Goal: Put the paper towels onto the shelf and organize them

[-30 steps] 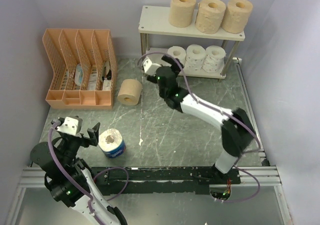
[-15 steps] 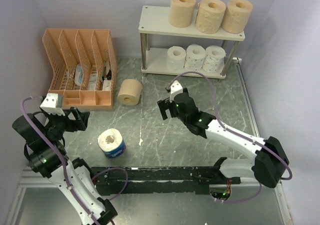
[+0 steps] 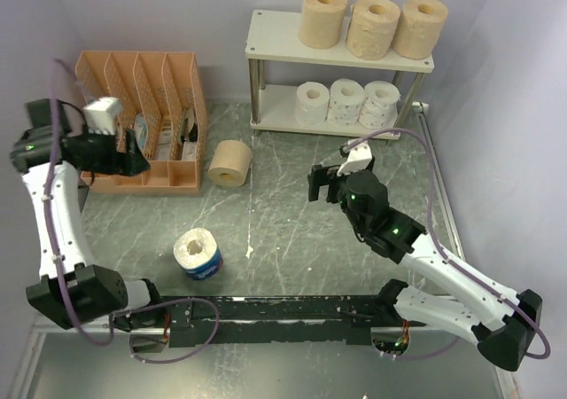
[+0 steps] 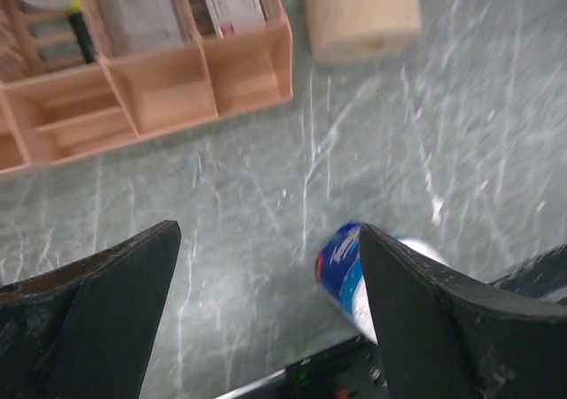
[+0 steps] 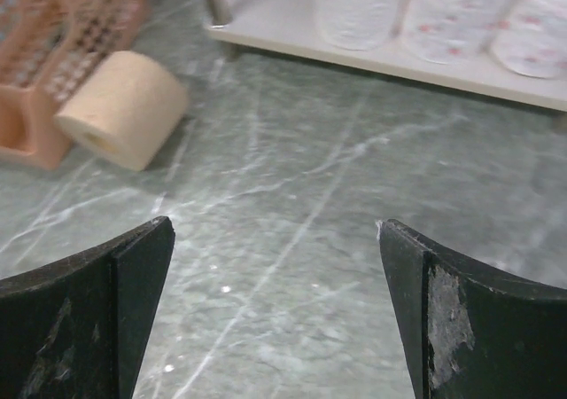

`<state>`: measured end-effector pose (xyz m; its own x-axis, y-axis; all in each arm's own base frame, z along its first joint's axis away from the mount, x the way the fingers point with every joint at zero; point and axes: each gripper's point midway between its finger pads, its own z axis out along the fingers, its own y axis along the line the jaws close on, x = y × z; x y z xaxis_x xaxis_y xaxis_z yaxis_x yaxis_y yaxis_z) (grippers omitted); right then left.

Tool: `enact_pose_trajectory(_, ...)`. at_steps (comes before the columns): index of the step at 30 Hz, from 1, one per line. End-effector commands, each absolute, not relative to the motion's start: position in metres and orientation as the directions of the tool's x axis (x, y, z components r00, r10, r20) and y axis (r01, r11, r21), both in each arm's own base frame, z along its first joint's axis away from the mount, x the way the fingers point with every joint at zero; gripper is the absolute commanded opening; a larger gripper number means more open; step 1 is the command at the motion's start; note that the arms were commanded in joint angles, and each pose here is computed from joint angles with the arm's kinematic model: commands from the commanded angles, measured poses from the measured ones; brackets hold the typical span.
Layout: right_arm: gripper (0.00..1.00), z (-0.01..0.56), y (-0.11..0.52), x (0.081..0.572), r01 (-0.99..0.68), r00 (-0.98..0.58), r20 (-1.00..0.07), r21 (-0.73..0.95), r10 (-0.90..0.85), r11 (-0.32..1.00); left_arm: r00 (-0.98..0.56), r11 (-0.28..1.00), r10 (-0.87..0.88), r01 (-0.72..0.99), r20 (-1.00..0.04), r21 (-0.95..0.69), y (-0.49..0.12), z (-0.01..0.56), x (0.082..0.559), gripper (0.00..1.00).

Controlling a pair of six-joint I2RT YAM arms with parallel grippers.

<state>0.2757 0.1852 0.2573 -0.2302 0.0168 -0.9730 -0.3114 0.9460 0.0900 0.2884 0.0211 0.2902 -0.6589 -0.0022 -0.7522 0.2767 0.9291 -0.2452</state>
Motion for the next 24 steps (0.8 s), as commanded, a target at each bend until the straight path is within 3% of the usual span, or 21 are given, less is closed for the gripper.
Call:
enact_pose_trajectory(1,1.00,0.268,0.113,0.276,0.031,-0.241,-0.970,-0.019,-0.011,0.999,-0.781,0.920,0.337,0.393,-0.526,0.006,0.014,0.228,0.252,0.94)
enact_pose_trajectory(4,1.00,0.269,0.089,0.270,0.132,-0.254,-0.967,-0.066,-0.030,0.989,-0.758,0.822,0.538,0.568,-0.370,0.033,-0.022,0.181,0.226,0.94)
enact_pose_trajectory(10,1.00,0.245,0.066,0.249,0.207,-0.360,-0.933,-0.109,-0.028,0.972,-0.593,0.560,0.719,0.803,-0.363,-0.203,-0.102,0.177,0.176,0.93)
enact_pose_trajectory(16,1.00,0.239,0.051,0.232,0.237,-0.356,-0.933,-0.044,0.045,0.971,-0.540,0.541,0.778,0.836,-0.321,-0.094,-0.090,0.135,0.184,0.94)
enact_pose_trajectory(24,1.00,0.243,0.048,0.228,0.237,-0.336,-0.938,-0.002,0.080,0.971,-0.537,0.487,0.778,0.844,-0.327,-0.226,-0.097,0.111,0.161,0.94)
